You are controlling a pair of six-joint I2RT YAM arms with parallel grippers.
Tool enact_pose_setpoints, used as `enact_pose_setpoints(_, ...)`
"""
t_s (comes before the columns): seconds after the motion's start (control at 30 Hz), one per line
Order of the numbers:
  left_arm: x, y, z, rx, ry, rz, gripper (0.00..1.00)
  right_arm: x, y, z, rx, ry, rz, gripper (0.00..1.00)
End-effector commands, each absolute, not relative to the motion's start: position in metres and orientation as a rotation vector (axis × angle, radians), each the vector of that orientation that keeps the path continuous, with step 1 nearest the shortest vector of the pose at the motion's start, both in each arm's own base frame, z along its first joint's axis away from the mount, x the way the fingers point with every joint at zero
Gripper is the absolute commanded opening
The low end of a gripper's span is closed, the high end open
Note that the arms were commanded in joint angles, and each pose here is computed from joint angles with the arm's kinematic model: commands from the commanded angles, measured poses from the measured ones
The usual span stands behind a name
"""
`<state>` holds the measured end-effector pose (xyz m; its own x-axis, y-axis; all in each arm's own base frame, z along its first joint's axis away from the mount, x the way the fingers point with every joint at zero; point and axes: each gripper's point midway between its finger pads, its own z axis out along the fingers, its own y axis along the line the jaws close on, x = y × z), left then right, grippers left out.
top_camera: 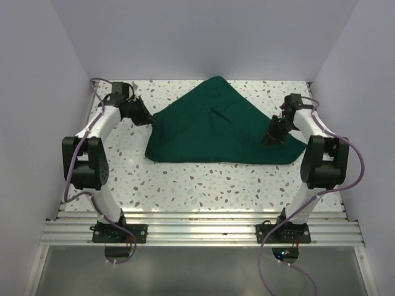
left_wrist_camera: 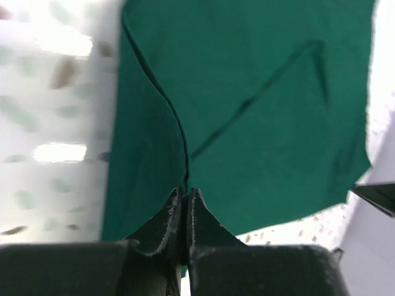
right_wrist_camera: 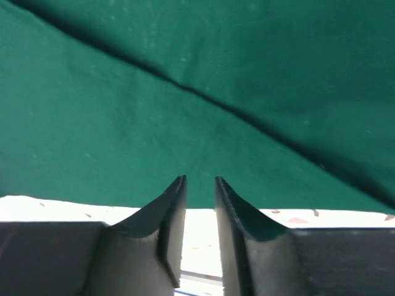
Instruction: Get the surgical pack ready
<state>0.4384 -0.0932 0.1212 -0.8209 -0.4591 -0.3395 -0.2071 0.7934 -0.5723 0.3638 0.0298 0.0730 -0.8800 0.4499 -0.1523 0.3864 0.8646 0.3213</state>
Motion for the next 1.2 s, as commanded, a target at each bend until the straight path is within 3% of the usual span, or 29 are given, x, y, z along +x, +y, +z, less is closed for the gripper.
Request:
enact_pose_setpoints(0.0, 0.446, -0.152, 0.190, -0.471, 2.346, -0.945, 0.00, 0.373, 0.038, 0.068, 0.661, 2.776, 0.503, 0.22)
enact_pose_setpoints(0.1, 0.451, -0.181, 0.213, -0.469, 2.302, -1.020, 0.00, 0.374, 0.039, 0.055, 0.670, 2.799, 0.510, 0.11)
enact_pose_setpoints(0.37, 0.447, -0.272, 0.229, -0.373, 2.323, -1.154, 0.00, 0.362, 0.052, 0.027, 0.682, 2.868, 0.527, 0.01)
enact_pose_setpoints(0.77, 0.422, -0.383, 0.198, -0.185, 2.431, -1.279, 0.00, 0.347, 0.045, 0.005, 0.703, 2.945, 0.456, 0.00)
enact_pose_setpoints(1.17, 0.417, -0.434, 0.183, -0.125, 2.466, -1.352, 0.00, 0.346, 0.042, 0.001, 0.690, 2.956, 0.435, 0.00)
